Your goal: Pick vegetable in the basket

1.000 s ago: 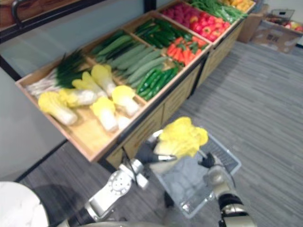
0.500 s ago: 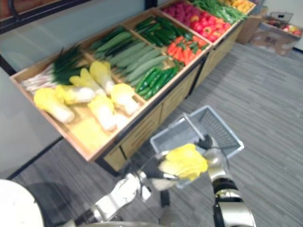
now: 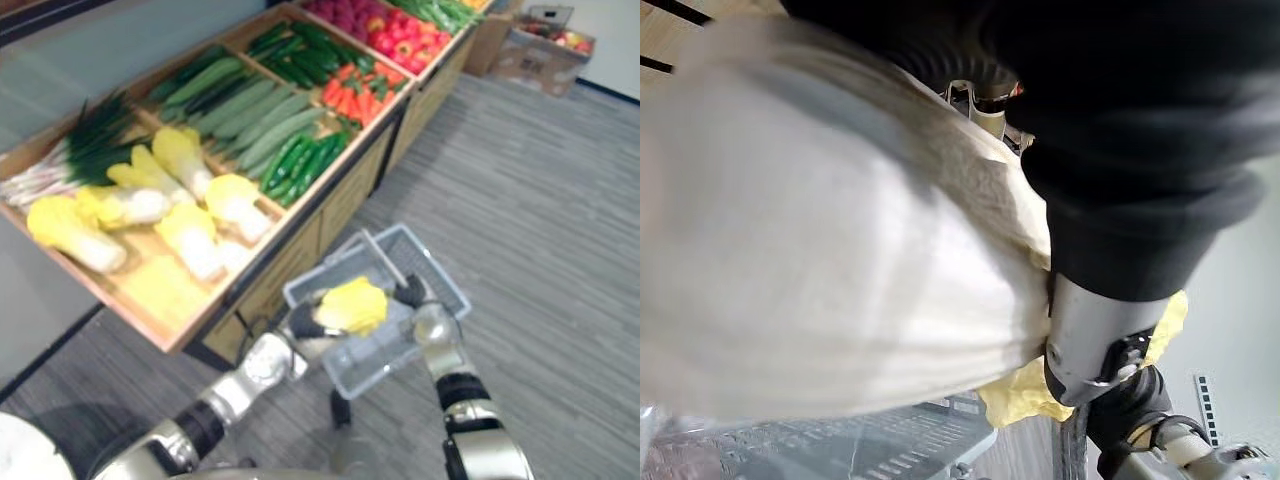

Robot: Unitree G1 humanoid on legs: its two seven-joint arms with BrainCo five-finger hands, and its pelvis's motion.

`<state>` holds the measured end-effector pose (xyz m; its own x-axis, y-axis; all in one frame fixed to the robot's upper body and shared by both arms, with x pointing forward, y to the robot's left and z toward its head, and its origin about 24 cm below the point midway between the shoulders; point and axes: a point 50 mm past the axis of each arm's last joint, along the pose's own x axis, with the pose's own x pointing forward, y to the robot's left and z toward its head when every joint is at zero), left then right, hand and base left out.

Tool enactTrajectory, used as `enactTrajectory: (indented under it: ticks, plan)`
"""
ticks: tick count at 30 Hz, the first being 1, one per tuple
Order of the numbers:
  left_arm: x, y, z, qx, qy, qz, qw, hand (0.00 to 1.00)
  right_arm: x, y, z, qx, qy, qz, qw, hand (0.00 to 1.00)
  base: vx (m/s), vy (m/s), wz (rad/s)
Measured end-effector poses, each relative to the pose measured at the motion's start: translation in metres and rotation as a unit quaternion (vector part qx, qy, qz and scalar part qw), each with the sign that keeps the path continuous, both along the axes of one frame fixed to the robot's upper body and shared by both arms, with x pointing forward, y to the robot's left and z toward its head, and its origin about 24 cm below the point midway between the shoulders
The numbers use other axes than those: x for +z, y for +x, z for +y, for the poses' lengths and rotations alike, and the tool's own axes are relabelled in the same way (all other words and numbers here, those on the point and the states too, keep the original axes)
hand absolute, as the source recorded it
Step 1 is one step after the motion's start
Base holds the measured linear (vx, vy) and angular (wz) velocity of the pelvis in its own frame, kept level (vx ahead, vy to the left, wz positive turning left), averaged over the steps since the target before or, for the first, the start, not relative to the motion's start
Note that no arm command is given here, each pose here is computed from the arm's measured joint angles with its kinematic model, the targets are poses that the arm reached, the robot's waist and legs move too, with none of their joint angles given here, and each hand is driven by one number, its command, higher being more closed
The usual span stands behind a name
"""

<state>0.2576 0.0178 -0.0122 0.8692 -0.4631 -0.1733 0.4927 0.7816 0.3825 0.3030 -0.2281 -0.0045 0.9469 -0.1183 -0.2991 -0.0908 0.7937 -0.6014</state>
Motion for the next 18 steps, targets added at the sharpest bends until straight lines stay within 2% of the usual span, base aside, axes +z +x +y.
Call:
enactTrajectory:
  ticks: [9,17,18]
  plan:
    - [0.006,0.006,-0.011,-0.002,0.014,-0.021,1.000,1.00,0.029,0.002,0.002,0.046,0.028,-0.054,0.997,1.00,0.01,0.014,-0.07]
    - [-0.002,0.016,-0.015,-0.003,0.075,-0.028,0.997,1.00,0.033,-0.005,0.015,0.095,0.057,-0.067,0.992,1.00,0.00,0.012,-0.05]
    - [-0.002,0.016,-0.015,-0.003,0.079,-0.029,0.996,0.00,0.032,-0.006,0.015,0.097,0.056,-0.064,0.992,1.00,0.00,0.002,-0.05]
